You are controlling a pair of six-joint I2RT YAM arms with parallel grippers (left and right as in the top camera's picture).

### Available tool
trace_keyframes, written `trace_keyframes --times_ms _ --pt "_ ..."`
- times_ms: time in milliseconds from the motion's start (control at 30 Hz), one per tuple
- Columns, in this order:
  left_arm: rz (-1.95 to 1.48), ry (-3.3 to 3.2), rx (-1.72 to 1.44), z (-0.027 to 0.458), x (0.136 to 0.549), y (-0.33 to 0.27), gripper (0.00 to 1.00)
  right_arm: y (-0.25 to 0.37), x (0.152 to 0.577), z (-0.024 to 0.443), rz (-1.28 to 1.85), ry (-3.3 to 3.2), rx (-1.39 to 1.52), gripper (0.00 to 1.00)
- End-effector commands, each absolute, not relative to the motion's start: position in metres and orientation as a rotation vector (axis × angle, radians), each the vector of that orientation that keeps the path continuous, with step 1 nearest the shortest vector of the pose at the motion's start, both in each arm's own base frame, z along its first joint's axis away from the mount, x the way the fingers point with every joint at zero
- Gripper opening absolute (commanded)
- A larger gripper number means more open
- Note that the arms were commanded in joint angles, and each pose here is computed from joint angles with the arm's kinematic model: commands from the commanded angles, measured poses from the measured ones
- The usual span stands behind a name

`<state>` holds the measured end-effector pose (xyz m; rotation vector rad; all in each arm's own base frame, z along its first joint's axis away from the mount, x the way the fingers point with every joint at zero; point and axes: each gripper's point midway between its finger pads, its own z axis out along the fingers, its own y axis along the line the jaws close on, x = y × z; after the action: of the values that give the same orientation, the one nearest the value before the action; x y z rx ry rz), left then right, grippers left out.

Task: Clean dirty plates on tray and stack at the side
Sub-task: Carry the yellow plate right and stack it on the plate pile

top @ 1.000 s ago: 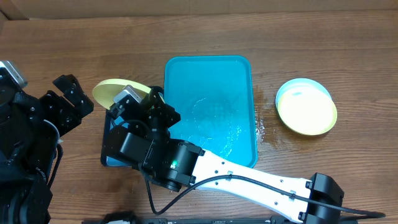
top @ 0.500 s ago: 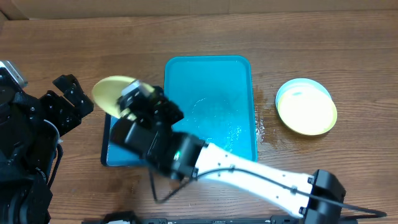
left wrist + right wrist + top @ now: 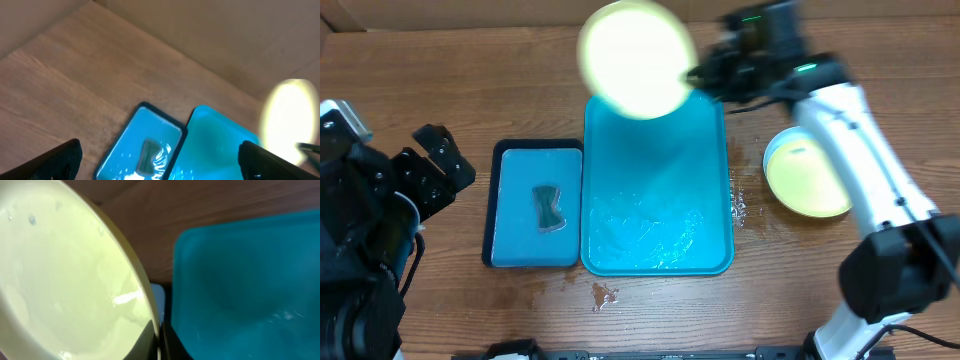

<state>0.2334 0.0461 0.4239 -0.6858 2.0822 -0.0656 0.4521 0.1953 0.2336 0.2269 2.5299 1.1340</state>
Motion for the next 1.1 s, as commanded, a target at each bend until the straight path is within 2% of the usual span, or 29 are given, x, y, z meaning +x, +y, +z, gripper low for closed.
trace_keyframes --times_ms 0,67,167,267,400,433,467,500,533,633,667,800,900,967,1000,1067 --pt "-0.079 2.112 -0.691 0.419 0.236 0.044 1.0 0.114 0.451 0.247 1.079 2.518 0.461 0.04" --pt "-0.073 2.135 -0.694 0.414 0.237 0.044 1.0 0.035 0.438 0.206 0.718 2.613 0.779 0.04" --pt "-0.067 2.16 -0.7 0.409 0.239 0.044 1.0 -0.046 0.393 0.167 0.307 2.704 1.086 0.04" --pt "-0.063 2.179 -0.705 0.405 0.242 0.045 1.0 -0.085 0.346 0.141 0.125 2.783 1.29 0.04" --pt "-0.057 2.206 -0.712 0.399 0.245 0.045 1.0 -0.102 0.309 0.113 0.101 2.862 1.415 0.04" --pt "-0.055 2.211 -0.713 0.398 0.245 0.045 1.0 -0.101 0.306 0.107 0.119 2.881 1.405 0.06" --pt "-0.053 2.218 -0.714 0.396 0.246 0.045 1.0 -0.098 0.303 0.101 0.142 2.91 1.371 0.13" --pt "-0.052 2.222 -0.715 0.395 0.247 0.045 1.0 -0.095 0.299 0.097 0.149 2.932 1.365 0.28" --pt "-0.05 2.229 -0.716 0.394 0.247 0.045 1.0 -0.094 0.296 0.095 0.15 2.941 1.37 0.38" --pt "-0.046 2.243 -0.715 0.391 0.25 0.045 1.0 -0.093 0.295 0.096 0.151 2.954 1.344 0.48" --pt "-0.045 2.246 -0.716 0.39 0.25 0.046 1.0 -0.093 0.295 0.097 0.151 2.954 1.344 0.48" --pt "-0.042 2.261 -0.72 0.387 0.252 0.046 1.0 -0.091 0.292 0.102 0.162 2.956 1.338 0.47" --pt "-0.04 2.269 -0.722 0.385 0.253 0.046 1.0 -0.08 0.288 0.105 0.253 3.007 1.277 0.33" --pt "-0.04 2.27 -0.722 0.385 0.253 0.046 1.0 -0.077 0.285 0.102 0.26 3.029 1.257 0.08" --pt "-0.039 2.27 -0.723 0.385 0.253 0.046 1.0 -0.077 0.285 0.099 0.261 3.026 1.258 0.04" --pt "-0.039 2.272 -0.723 0.385 0.254 0.046 1.0 -0.078 0.288 0.085 0.261 3.007 1.249 0.04"
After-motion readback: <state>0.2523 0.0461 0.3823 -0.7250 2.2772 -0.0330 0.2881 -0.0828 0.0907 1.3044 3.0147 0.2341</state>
